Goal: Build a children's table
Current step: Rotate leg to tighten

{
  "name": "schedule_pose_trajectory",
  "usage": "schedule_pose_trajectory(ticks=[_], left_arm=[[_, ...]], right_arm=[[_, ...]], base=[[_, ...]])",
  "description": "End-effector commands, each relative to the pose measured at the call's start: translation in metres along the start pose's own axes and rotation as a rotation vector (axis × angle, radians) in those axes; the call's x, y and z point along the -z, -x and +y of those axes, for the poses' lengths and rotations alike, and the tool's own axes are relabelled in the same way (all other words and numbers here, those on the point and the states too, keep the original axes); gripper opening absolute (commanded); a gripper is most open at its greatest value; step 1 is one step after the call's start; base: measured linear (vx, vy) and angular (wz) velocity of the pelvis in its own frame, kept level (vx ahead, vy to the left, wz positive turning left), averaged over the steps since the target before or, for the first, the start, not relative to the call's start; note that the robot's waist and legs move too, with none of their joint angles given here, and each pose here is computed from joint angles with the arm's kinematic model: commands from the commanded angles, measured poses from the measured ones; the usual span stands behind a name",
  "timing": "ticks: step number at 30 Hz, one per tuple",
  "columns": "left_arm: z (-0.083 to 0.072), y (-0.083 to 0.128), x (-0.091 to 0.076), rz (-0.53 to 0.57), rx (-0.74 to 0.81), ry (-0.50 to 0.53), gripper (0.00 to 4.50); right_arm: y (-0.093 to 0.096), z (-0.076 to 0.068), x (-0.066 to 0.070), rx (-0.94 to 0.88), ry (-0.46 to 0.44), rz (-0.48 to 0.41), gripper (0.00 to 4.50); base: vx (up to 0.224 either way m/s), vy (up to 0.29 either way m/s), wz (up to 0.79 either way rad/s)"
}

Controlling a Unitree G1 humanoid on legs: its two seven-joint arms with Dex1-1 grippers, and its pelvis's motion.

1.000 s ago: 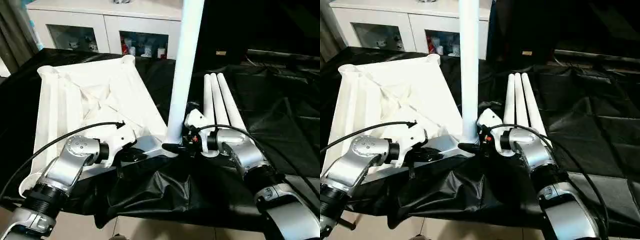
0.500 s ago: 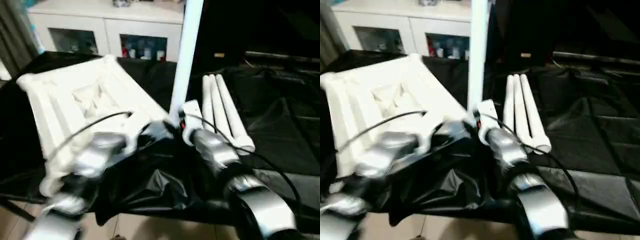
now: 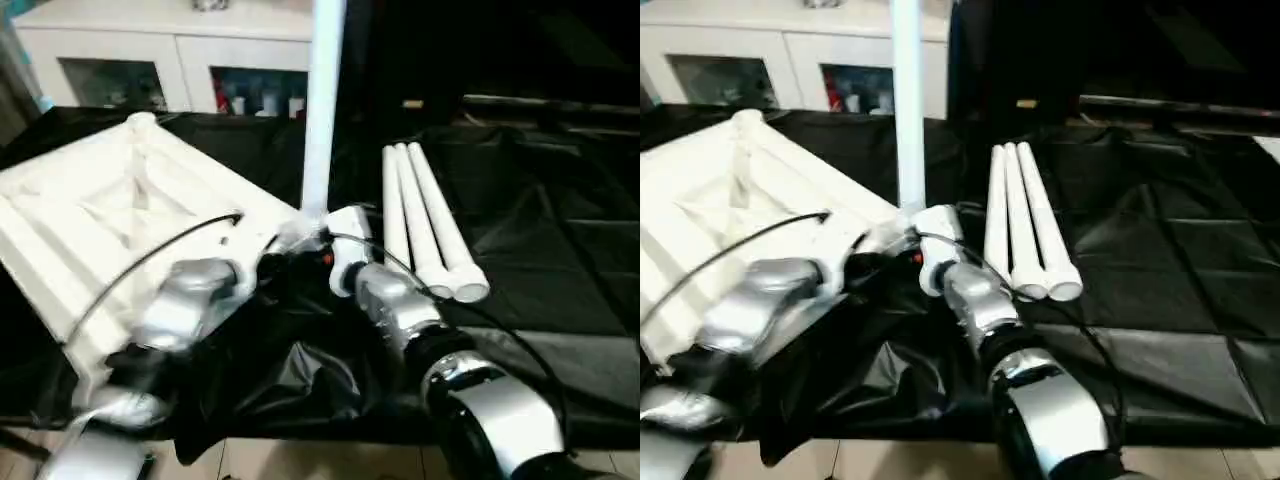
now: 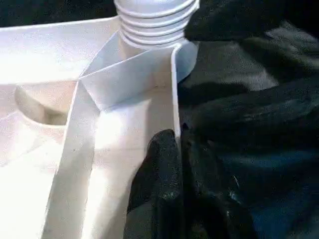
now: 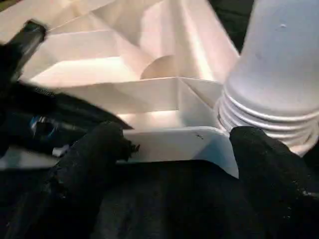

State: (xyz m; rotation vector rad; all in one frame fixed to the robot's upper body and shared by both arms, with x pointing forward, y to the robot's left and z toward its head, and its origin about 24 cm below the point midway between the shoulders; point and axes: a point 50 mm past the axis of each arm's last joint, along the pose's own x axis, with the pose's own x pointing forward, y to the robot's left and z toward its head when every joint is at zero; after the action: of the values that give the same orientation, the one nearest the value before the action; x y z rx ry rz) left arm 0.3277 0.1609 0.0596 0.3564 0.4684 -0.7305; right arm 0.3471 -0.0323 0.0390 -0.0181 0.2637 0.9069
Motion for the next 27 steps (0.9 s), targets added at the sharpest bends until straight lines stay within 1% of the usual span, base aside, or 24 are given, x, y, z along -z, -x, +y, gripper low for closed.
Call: schedule_pose_trajectory(ticks=[1, 2, 3, 4, 5, 7, 9, 12, 15, 19, 20, 22, 26, 27], left_arm=[[-0.027, -0.004, -0.005, -0.05, 0.227, -0.06, 0.0], [-0.027, -0.004, -0.005, -0.05, 0.227, -0.06, 0.0], [-0.028, -0.001, -0.003, -0.046, 0.249, -0.067, 0.0], [-0.029, 0.006, 0.0, -0.038, 0.293, -0.087, 0.0], [-0.029, 0.006, 0.0, -0.038, 0.293, -0.087, 0.0], [-0.027, 0.013, 0.003, -0.021, 0.31, -0.097, 0.0], [-0.025, 0.015, 0.005, -0.014, 0.311, -0.101, 0.0], [-0.02, 0.021, 0.009, -0.001, 0.307, -0.113, 0.0], [-0.02, 0.027, 0.008, -0.003, 0.33, -0.123, 0.0], [-0.022, 0.029, 0.007, -0.01, 0.363, -0.133, 0.0], [-0.022, 0.031, 0.007, -0.007, 0.375, -0.154, 0.0], [-0.023, 0.032, 0.007, -0.009, 0.387, -0.157, 0.0], [-0.025, 0.033, 0.005, -0.017, 0.408, -0.163, 0.0], [-0.026, 0.033, 0.004, -0.018, 0.415, -0.165, 0.0]], right_arm=[[0.006, -0.008, -0.01, -0.039, 0.061, -0.02, 3.94], [0.006, -0.008, -0.01, -0.039, 0.061, -0.02, 3.94], [0.01, -0.011, -0.01, -0.05, 0.077, -0.017, 3.94], [0.018, -0.019, -0.011, -0.069, 0.117, 0.001, 3.94], [0.018, -0.019, -0.011, -0.069, 0.117, 0.001, 3.94], [0.027, -0.026, -0.012, -0.111, 0.15, 0.016, 3.94], [0.031, -0.029, -0.013, -0.135, 0.165, 0.02, 3.94], [0.044, -0.036, -0.018, -0.199, 0.199, 0.025, 3.94], [0.056, -0.042, -0.02, -0.229, 0.248, 0.049, 3.94], [0.062, -0.043, -0.023, -0.242, 0.272, 0.054, 3.94], [0.065, -0.043, -0.026, -0.25, 0.27, 0.047, 3.94], [0.066, -0.042, -0.027, -0.25, 0.27, 0.044, 3.94], [0.066, -0.04, -0.025, -0.269, 0.265, 0.057, 3.94], [0.066, -0.038, -0.022, -0.285, 0.265, 0.074, 3.94]], base=[[0.0, 0.0, 0.0], [0.0, 0.0, 0.0], [0.0, 0.0, 0.0], [0.0, 0.0, 0.0], [0.0, 0.0, 0.0], [0.0, 0.0, 0.0], [0.0, 0.0, 0.0], [0.0, 0.0, 0.0], [0.0, 0.0, 0.0], [0.0, 0.0, 0.0], [0.0, 0.0, 0.0], [0.0, 0.0, 0.0], [0.0, 0.0, 0.0], [0.0, 0.0, 0.0]])
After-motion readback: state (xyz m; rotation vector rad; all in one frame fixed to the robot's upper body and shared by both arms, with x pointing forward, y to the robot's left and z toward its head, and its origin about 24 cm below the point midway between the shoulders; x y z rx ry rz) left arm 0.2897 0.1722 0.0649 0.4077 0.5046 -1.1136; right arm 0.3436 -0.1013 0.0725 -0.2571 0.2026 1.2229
